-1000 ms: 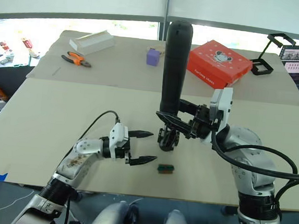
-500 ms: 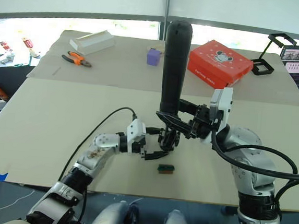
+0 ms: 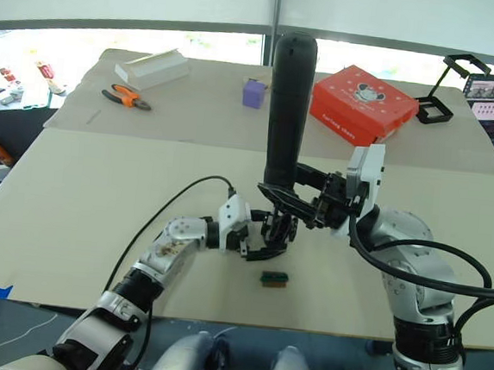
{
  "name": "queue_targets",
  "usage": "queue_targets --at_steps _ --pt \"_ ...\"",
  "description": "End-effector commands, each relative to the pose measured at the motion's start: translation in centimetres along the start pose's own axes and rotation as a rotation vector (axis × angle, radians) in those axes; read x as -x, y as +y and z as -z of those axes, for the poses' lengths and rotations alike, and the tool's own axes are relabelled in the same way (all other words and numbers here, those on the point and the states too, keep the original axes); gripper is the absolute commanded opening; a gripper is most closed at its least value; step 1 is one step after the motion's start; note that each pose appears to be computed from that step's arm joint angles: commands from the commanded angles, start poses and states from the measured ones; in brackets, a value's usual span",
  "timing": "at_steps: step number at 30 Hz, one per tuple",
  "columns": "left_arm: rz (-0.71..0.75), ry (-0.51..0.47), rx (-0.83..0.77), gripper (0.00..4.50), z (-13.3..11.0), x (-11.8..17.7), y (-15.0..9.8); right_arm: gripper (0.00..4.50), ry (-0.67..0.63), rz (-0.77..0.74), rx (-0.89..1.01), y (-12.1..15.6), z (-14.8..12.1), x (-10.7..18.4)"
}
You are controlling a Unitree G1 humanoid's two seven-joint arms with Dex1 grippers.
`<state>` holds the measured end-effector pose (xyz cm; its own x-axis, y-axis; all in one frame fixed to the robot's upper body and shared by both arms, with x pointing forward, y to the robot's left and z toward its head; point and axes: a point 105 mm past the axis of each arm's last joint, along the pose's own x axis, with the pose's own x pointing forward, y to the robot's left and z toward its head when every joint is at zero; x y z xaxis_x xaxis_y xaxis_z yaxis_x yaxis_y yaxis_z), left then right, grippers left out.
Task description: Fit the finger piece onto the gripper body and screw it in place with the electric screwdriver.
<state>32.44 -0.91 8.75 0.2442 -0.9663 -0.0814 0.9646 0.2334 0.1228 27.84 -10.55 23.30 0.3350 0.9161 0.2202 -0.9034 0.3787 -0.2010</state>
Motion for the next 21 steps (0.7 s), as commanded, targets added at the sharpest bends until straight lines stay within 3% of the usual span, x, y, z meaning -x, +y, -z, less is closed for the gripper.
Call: queue_targets --at_steps 1,3,13,21 --pt "0.008 -0.02 -0.045 3.26 -0.9 -0.4 0.1 1.94 -0.036 -0.008 0.067 0.4 -1.5 0.0" --pt "0.007 -0.014 -0.048 2.47 -0.7 -0.4 0.1 1.94 -0.035 -0.006 0.068 0.4 -1.5 0.0" --pt "0.023 -0.004 -0.04 2.47 -0.2 -0.3 -0.2 1.94 0.0 0.009 0.064 0.5 -0.4 0.0" --pt "0.027 -0.004 -0.036 2.47 0.0 -0.4 -0.4 1.94 0.083 0.036 0.008 0.5 2.2 0.0"
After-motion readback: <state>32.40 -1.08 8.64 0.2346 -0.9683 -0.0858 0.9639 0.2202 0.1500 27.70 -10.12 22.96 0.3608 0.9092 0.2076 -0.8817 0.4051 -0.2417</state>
